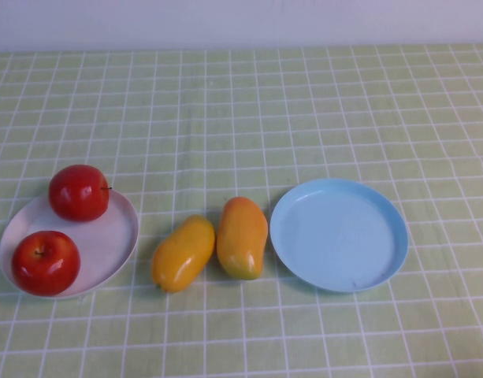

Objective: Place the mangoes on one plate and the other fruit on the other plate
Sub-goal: Put another type of fruit in the right plate

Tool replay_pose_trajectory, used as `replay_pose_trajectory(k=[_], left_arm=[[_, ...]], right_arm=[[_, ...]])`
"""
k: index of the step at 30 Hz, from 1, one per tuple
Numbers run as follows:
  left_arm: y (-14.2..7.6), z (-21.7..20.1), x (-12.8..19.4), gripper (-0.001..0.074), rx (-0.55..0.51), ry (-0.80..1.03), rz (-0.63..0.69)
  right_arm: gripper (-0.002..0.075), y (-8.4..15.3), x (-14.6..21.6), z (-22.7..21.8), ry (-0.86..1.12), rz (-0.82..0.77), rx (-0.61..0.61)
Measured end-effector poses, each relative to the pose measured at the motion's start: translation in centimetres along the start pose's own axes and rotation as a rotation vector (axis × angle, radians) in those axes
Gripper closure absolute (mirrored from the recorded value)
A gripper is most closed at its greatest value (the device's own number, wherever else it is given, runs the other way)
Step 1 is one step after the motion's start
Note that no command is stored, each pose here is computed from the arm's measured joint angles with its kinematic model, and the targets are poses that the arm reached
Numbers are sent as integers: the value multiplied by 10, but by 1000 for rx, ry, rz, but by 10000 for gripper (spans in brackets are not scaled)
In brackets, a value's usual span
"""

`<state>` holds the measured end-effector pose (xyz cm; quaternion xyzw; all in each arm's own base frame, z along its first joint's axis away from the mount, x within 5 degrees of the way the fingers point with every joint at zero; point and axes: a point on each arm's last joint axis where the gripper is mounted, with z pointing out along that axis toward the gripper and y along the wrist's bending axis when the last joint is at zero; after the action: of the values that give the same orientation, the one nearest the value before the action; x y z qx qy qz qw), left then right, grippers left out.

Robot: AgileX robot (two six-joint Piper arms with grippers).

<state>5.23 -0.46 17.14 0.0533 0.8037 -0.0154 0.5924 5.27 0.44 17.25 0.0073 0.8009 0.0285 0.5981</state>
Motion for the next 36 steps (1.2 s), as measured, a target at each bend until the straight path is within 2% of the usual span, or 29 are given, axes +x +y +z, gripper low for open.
replay_pose_trajectory(k=[13,16,18,23,25,30,33,36], left_arm=[[0,0,0,732,0,0,0],[0,0,0,732,0,0,0],[0,0,0,732,0,0,0],[0,0,0,732,0,0,0],[0,0,0,732,0,0,0],[0,0,0,732,0,0,0],[0,0,0,732,0,0,0],[0,0,0,732,0,0,0]], right_arm=[[743,0,-1,0,-12,-13,2],[743,-1,-6,0,-64,-5,6],[743,1,-12,-1,-130,82,-13],[743,2,-25,-3,-263,471,-86],[743,1,-26,-4,-282,563,-100],[743,3,-27,-4,-272,693,-135],[743,9,-34,-6,-211,693,-183],[743,17,-57,-7,-103,645,-216]])
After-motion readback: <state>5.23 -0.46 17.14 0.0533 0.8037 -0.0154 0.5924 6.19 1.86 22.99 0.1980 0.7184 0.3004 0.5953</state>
